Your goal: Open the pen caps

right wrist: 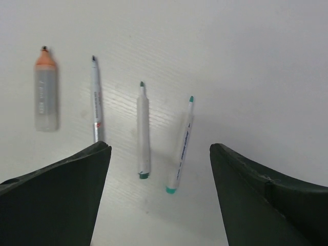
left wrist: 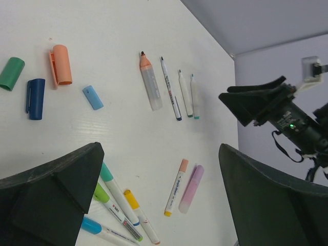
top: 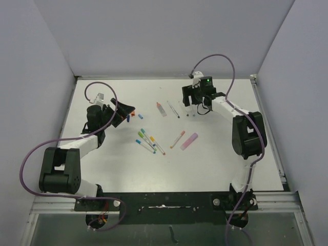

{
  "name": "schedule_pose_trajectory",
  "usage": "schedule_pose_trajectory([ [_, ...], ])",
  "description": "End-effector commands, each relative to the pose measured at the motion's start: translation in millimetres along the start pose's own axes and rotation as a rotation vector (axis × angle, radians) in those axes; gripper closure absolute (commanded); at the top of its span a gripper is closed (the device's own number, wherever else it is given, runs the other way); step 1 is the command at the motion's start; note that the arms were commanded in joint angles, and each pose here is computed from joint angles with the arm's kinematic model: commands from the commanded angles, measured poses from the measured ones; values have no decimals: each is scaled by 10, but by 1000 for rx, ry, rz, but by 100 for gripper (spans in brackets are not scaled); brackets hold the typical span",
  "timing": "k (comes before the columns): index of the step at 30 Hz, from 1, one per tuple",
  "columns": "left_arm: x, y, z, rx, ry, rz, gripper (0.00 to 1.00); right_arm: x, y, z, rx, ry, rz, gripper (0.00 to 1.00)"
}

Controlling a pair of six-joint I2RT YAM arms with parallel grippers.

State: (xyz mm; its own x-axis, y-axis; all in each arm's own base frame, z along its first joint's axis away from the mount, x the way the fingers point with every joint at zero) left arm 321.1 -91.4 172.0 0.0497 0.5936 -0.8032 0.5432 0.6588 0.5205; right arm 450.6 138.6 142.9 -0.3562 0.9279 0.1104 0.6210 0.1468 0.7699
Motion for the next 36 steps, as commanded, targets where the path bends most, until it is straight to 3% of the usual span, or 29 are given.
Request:
schedule_pose_trajectory([
  [1,-229,172,-60,-64,-99,47,2,531,341,-547,-115,94,-127,19],
  [8,-226,142,-112,-48,-83,34,2,1344,-111,-874,-23,201,-284,20],
  [15,-249,133,-199,-62,-70,42,2,1727,-582,-994,84,270,-362,24],
  [27,-213,113,-200,-62,-53,37,2,2005,-1053,-874,189,311,-423,29],
  [36,-184,113,-192,-64,-44,33,2,2068,-1190,-731,224,319,-440,43],
])
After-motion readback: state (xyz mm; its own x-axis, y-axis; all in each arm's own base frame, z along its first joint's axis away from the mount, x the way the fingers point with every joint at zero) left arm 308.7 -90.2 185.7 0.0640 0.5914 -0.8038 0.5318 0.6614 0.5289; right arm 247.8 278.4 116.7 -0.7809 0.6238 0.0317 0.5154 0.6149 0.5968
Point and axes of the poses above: each gripper's point midway between its finger pads, its own z axis out along the fingers, its own x axis along the line the jaws close on, y = z × x, the point moved 9 cm from there along -z, back along the fingers, and after that the axes turned 4 degrees about z, right-handed, at the moved point
